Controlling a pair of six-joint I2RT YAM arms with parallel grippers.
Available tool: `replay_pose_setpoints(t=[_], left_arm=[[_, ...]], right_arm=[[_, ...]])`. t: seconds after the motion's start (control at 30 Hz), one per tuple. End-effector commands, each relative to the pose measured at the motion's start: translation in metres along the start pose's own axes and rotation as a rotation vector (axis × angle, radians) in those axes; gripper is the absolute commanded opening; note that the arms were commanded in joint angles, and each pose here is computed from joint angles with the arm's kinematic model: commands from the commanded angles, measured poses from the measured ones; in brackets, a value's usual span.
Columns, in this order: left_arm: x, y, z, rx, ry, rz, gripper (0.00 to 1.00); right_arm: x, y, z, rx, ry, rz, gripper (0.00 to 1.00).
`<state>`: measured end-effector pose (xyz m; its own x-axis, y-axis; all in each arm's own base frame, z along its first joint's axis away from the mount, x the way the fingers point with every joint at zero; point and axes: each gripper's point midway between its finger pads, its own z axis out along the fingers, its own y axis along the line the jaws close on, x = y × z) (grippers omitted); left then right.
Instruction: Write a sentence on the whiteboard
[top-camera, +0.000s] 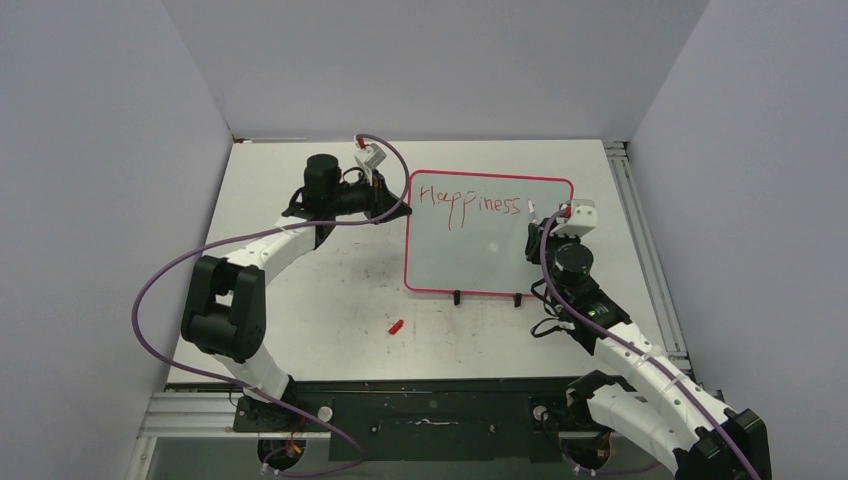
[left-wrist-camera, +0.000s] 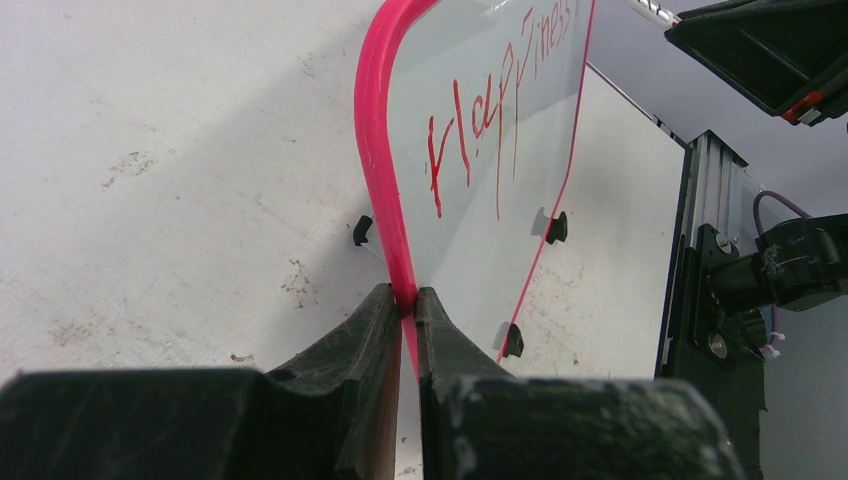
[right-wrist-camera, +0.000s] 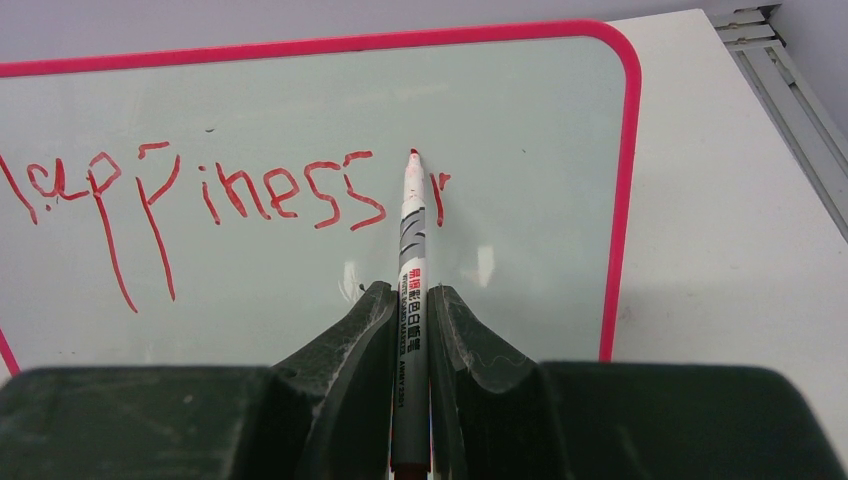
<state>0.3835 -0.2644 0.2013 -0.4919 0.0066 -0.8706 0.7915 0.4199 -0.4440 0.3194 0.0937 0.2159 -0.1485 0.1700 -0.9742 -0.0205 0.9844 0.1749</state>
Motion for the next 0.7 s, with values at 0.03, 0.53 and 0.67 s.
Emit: replay_pose_setpoints(t=[0.03, 0.53, 0.67], left_arm=[[-0.035, -0.016, -0.008, 0.024, -0.077, 0.115, 0.00], [-0.036, -0.017, -0.009, 0.023, -0.081, 0.118, 0.00], [-0.036, -0.017, -0.009, 0.024, -0.080, 0.118, 0.00]], right_arm=[[-0.026, 0.002, 0.003, 0.003, -0.073, 0.027, 0.05], [-0.030, -0.012, -0.012, 0.049, -0.101, 0.050, 0.05], [-0.024, -0.013, -0.009, 0.052, -0.087, 0.044, 0.05]])
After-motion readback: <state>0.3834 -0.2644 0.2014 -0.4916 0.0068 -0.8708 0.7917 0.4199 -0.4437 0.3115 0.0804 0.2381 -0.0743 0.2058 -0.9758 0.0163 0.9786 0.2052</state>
